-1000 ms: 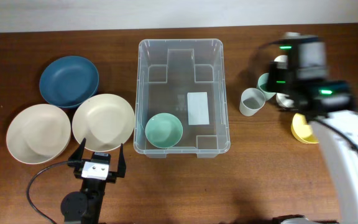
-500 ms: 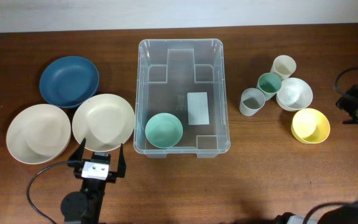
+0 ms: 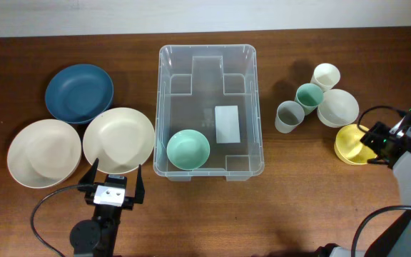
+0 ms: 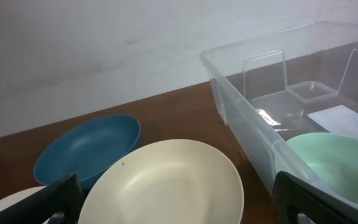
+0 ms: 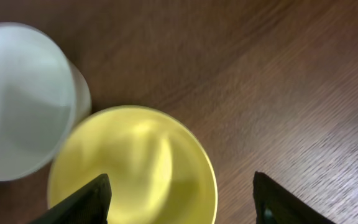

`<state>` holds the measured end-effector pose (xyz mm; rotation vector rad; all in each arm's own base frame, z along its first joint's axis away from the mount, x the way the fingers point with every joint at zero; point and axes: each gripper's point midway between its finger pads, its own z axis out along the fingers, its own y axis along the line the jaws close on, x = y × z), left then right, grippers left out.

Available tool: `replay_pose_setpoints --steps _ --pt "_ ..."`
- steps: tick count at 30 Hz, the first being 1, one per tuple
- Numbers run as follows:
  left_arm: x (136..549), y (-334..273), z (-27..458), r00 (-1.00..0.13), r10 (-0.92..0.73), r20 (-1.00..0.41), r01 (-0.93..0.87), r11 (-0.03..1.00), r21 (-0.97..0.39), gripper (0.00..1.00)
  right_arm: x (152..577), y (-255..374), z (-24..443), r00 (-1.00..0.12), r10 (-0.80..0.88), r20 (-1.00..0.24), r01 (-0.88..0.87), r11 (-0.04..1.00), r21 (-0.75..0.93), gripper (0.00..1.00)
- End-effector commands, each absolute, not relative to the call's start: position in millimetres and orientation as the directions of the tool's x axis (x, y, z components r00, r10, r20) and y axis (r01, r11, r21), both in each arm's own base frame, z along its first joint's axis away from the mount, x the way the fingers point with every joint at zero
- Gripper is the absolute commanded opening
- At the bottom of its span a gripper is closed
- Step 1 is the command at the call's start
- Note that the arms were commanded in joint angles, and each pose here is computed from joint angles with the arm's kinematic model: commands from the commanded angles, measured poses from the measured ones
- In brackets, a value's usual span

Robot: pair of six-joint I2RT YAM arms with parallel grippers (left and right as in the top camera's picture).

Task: Pack container
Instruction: 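Withdraw the right gripper and move it to the yellow bowl, then grasp the yellow bowl rim with the right gripper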

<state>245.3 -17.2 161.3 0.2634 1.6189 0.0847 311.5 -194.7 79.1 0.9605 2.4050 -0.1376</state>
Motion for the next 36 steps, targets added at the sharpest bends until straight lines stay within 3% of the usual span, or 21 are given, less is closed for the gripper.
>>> replay_pose_setpoints --steps 1,16,28,36 --pt "245.5 -16.8 158.8 -0.044 0.237 -0.971 0.116 0.966 0.23 0.99 304.0 -192.5 64.0 -0.613 0.603 -0.511 0.661 0.745 0.086 0.69" --pt "245.5 -16.8 158.8 -0.044 0.237 -0.971 0.115 0.966 0.23 0.99 295.7 -194.8 20.6 -0.641 0.621 -0.452 0.68 0.732 0.041 0.68" --pt "245.5 -16.9 158.9 -0.043 0.237 -0.971 0.116 0.966 0.23 0.99 290.8 -202.3 19.5 -0.6 0.661 -0.451 0.722 0.69 0.05 0.52" --pt "245.5 -16.8 158.9 -0.043 0.237 -0.971 0.115 0.966 0.23 0.99 288.7 -205.0 18.7 -0.576 0.686 -0.445 0.74 0.669 0.075 0.5"
